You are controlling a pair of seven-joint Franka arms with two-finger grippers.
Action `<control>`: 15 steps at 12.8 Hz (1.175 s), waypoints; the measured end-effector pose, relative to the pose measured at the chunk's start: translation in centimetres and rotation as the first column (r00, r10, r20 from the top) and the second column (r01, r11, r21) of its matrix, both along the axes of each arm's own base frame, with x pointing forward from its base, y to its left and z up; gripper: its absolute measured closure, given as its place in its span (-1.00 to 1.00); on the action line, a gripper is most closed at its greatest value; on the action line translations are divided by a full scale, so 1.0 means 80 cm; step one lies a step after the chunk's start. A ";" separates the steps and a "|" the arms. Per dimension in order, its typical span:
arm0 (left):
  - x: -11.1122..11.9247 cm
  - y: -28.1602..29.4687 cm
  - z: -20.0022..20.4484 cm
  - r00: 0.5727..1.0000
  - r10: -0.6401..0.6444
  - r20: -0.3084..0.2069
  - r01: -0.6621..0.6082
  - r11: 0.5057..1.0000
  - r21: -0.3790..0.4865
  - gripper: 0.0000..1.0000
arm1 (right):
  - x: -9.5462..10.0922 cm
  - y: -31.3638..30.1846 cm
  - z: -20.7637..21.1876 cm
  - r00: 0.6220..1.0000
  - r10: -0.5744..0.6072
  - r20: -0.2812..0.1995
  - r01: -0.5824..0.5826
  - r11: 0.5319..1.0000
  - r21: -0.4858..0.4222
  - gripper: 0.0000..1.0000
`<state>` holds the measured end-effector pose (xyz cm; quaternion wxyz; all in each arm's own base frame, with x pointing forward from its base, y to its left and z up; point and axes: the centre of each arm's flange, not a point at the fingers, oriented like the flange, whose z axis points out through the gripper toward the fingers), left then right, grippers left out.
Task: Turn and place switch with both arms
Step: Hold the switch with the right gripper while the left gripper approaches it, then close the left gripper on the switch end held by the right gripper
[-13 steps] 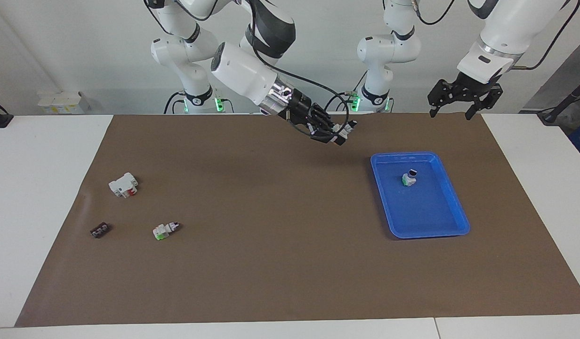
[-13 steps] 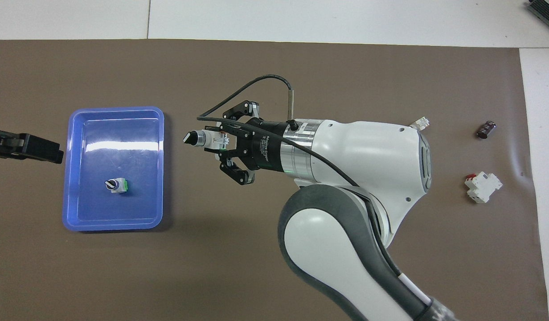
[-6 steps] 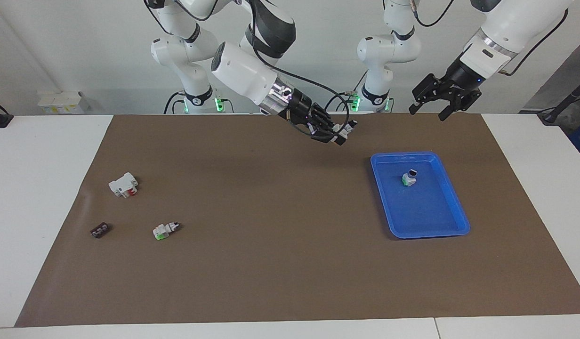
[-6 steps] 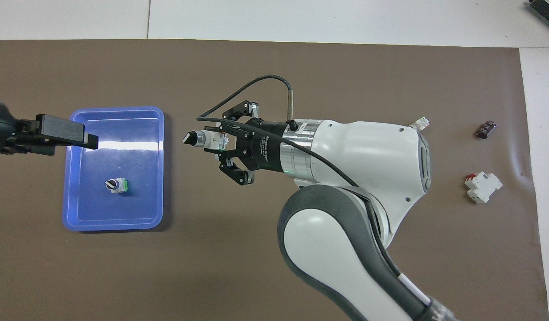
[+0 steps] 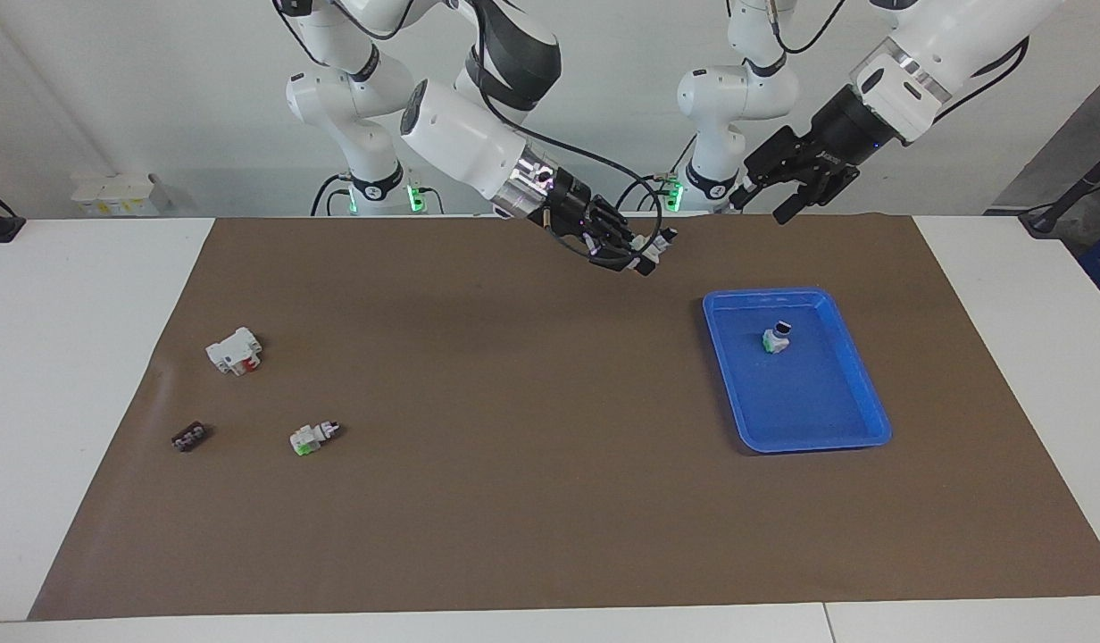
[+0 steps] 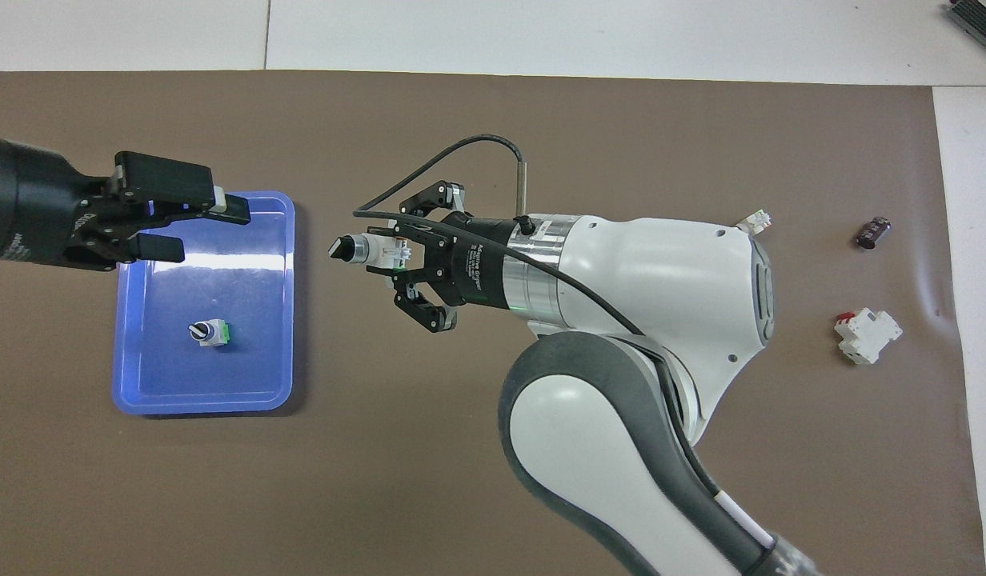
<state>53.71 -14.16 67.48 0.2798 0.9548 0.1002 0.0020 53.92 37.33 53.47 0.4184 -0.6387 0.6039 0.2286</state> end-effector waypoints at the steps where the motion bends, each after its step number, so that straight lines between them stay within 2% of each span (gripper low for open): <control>1: -0.001 -0.016 0.000 1.000 0.025 -0.005 -0.025 1.000 -0.008 -1.00 | 0.000 0.000 0.000 1.000 0.000 0.000 0.000 1.000 0.000 0.30; 5: 0.000 -0.050 0.000 0.974 0.215 -0.079 -0.219 0.975 -0.048 -0.93 | 0.000 0.000 0.000 1.000 0.000 0.000 0.000 1.000 0.000 0.30; 6: -0.002 -0.063 -0.003 0.958 0.263 -0.111 -0.270 0.961 -0.053 -0.81 | 0.000 0.000 0.000 1.000 -0.001 -0.001 0.001 1.000 0.000 0.30; 7: -0.004 -0.072 -0.008 0.942 0.301 -0.147 -0.311 0.949 -0.050 -0.80 | 0.001 -0.001 0.000 1.000 -0.002 -0.001 0.002 1.000 0.000 0.30; 9: -0.007 -0.075 -0.022 0.912 0.356 -0.203 -0.369 0.929 -0.032 -0.32 | 0.003 -0.004 -0.001 1.000 -0.006 0.000 0.006 1.000 0.000 0.30; 10: -0.009 -0.073 -0.029 0.894 0.385 -0.231 -0.400 0.916 -0.020 -0.32 | 0.004 -0.005 -0.001 1.000 -0.008 0.000 0.008 1.000 -0.001 0.30; 11: -0.011 -0.071 -0.035 0.877 0.409 -0.251 -0.425 0.905 -0.010 -0.14 | 0.004 -0.005 -0.001 1.000 -0.008 0.000 0.008 1.000 -0.001 0.30; 13: -0.014 -0.068 -0.042 0.846 0.461 -0.268 -0.481 0.877 -0.009 -0.09 | 0.004 -0.005 -0.001 1.000 -0.008 0.000 0.008 1.000 -0.001 0.30; 15: -0.013 -0.066 -0.047 0.789 0.530 -0.310 -0.561 0.828 -0.012 -0.09 | 0.004 -0.005 -0.001 1.000 -0.008 0.000 0.008 1.000 -0.001 0.30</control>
